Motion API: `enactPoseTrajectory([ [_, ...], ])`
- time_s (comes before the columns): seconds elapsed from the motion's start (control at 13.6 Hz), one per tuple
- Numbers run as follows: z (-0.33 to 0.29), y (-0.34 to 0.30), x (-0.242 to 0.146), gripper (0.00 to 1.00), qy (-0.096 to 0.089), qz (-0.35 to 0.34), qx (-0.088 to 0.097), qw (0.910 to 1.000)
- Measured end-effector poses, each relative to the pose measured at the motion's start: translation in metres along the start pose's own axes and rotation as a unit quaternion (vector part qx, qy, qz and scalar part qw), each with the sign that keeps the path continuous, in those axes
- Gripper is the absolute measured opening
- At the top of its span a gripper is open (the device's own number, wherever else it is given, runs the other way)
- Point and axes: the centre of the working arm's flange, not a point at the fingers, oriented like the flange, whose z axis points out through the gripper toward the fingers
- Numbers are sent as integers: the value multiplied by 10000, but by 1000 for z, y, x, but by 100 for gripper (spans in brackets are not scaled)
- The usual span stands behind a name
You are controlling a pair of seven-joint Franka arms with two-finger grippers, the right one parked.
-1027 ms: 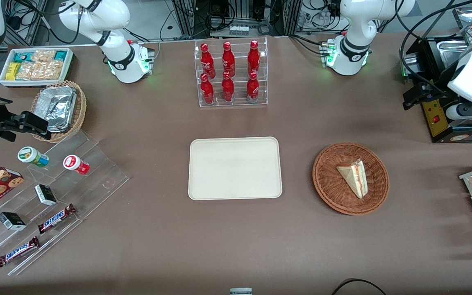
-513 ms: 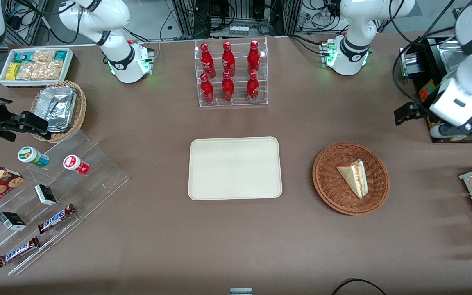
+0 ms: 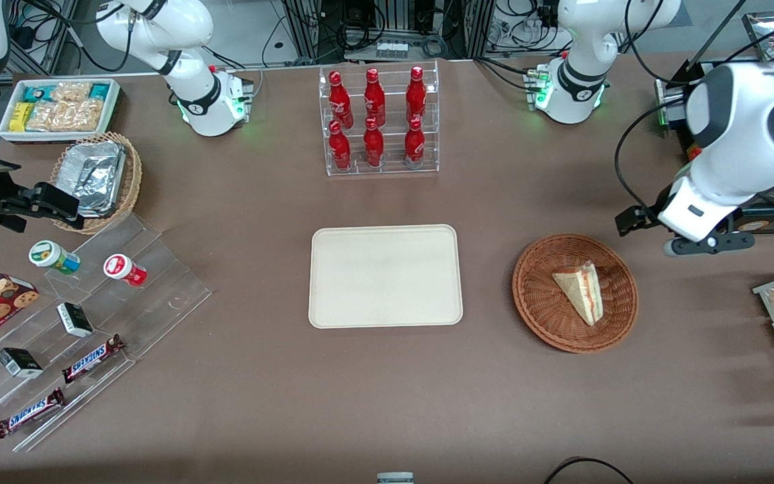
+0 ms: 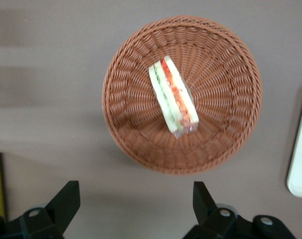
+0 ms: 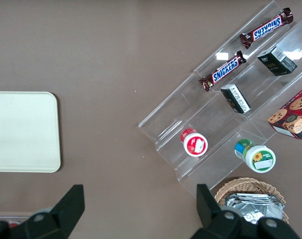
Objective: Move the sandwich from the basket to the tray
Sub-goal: 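Move the left gripper over the wrapped sandwich in the wicker basket, then lower the left gripper and close it on the sandwich's crust edge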
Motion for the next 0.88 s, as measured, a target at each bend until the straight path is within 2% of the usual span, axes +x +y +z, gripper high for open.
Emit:
enactPoseTrajectory([
  [0.29,39,2,8,100,66,-606,-34,9981],
  [0.51,55,13,14,100,132,-1231,-74,9923],
  [0.88,74,34,18,100,57,-1433,-68,9896],
])
